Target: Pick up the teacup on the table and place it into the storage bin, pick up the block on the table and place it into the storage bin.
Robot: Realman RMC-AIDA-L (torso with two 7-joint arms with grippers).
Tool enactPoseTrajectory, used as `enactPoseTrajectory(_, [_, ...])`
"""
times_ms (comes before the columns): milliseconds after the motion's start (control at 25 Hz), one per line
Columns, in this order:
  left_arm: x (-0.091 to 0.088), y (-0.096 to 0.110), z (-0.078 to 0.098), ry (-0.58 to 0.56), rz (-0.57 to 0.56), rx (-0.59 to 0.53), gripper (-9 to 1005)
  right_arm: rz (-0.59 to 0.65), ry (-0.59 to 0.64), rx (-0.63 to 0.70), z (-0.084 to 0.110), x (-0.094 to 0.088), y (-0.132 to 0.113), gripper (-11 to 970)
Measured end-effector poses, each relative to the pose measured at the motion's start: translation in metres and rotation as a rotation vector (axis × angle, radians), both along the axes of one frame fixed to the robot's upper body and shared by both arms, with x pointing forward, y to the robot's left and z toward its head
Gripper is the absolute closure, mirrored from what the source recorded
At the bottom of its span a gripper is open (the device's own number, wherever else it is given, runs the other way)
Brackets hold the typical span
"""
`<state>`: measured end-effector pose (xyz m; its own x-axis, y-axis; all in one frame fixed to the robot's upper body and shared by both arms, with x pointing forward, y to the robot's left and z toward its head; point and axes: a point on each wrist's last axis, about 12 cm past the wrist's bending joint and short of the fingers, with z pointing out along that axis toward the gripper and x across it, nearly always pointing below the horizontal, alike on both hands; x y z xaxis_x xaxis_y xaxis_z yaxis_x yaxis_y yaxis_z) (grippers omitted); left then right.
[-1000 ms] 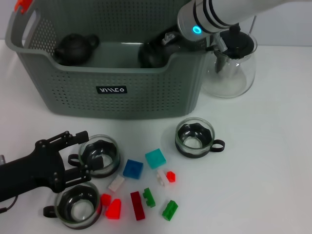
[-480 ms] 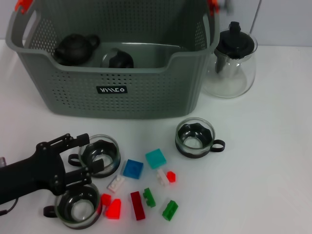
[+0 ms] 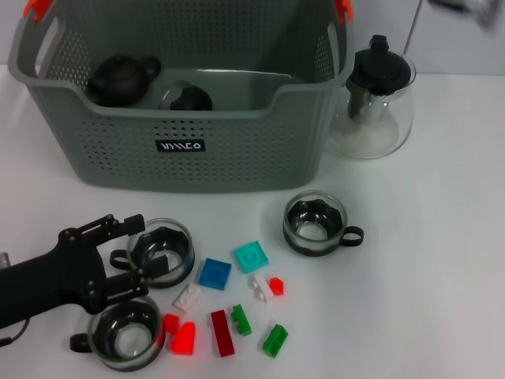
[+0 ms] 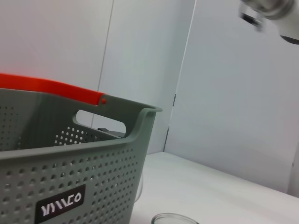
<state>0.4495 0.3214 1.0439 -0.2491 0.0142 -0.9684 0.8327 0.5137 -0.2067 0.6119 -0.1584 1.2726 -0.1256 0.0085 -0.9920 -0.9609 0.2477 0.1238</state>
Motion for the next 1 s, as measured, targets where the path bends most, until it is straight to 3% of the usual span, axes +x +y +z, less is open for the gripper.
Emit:
enactPoseTrajectory(200, [0.001, 0.002, 0.000, 0.000, 0.007, 0.008, 216, 0.157, -0.022, -0.271, -0.021, -0.045, -0.017, 380])
enactPoseTrajectory(400, [0.002, 0.003, 0.001, -0.003, 0.013, 0.010, 216, 0.225, 0.035, -0.653, -0.029, -0.066, -0.021, 381])
enactPoseTrajectory(560, [0.002, 0.004, 0.001, -0.006, 0.017, 0.011, 216, 0.187, 0.146, -0.921, -0.032, -0.062, -0.009, 384])
enactPoseTrajectory(720, [0.003, 0.005, 0.001, -0.007, 0.022, 0.014, 216, 0.192, 0.150, -1.107, -0.037, -0.056, 0.012, 391])
enactPoseTrajectory(1000, [0.004, 0.006, -0.001, 0.001, 0.036, 0.028, 216, 0.204, 0.205, -1.186, -0.058, -0.037, 0.044, 425])
